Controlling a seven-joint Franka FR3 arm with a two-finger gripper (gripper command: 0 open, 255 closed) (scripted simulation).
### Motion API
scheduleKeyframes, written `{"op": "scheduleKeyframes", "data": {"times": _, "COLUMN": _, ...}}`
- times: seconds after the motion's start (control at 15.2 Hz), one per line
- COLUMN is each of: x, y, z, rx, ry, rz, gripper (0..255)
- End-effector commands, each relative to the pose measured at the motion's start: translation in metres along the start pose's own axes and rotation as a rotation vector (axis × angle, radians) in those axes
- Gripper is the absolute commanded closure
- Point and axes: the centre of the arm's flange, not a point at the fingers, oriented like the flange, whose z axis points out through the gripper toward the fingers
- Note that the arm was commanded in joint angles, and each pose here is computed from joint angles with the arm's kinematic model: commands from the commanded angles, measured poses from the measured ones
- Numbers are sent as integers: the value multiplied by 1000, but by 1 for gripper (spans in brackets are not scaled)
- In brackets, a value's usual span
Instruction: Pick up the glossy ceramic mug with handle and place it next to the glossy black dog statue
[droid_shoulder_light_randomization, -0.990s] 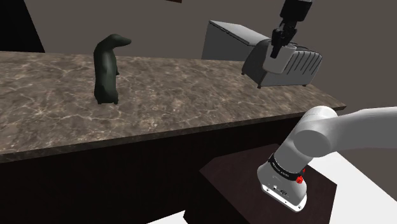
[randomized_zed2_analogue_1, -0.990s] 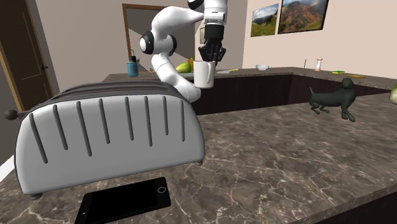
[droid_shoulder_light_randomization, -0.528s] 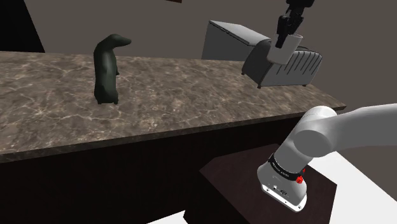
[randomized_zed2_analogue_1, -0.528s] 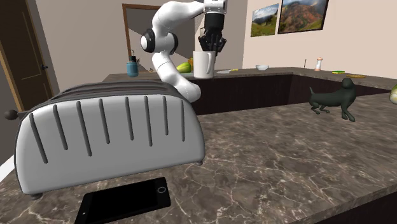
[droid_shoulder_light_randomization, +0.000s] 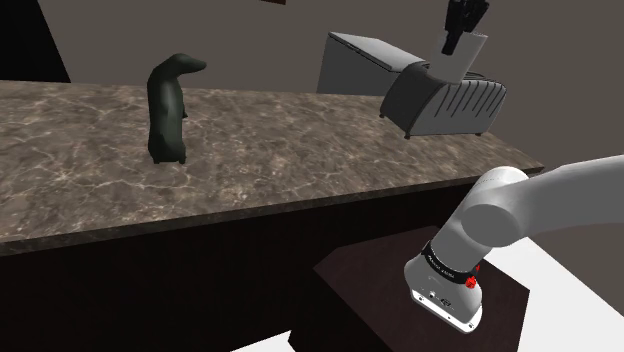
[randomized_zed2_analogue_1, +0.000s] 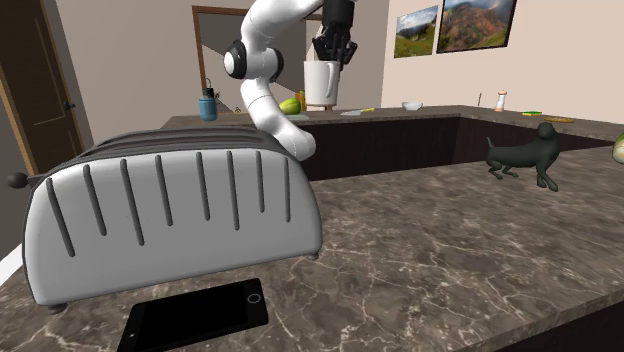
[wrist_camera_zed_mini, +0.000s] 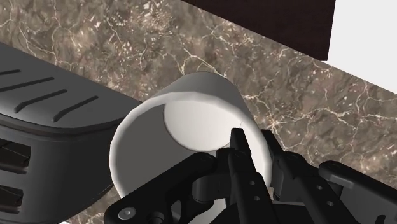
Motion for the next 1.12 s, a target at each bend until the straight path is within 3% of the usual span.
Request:
{"op": "scheduleKeyframes", "data": {"times": 0.0, "x": -1, "y": 2, "z": -10, "rx": 0, "ry": 0, "rz": 0, "gripper": 255}}
{"op": "scheduleKeyframes", "data": {"times": 0.26, "x": -1, "y": 3, "z": -26, "rx": 0, "ry": 0, "rz": 0, "gripper": 255}}
{"op": "scheduleKeyframes", "data": {"times": 1.06, "x": 83, "y": -131, "z": -36, "rx": 0, "ry": 0, "rz": 0, "gripper": 255}}
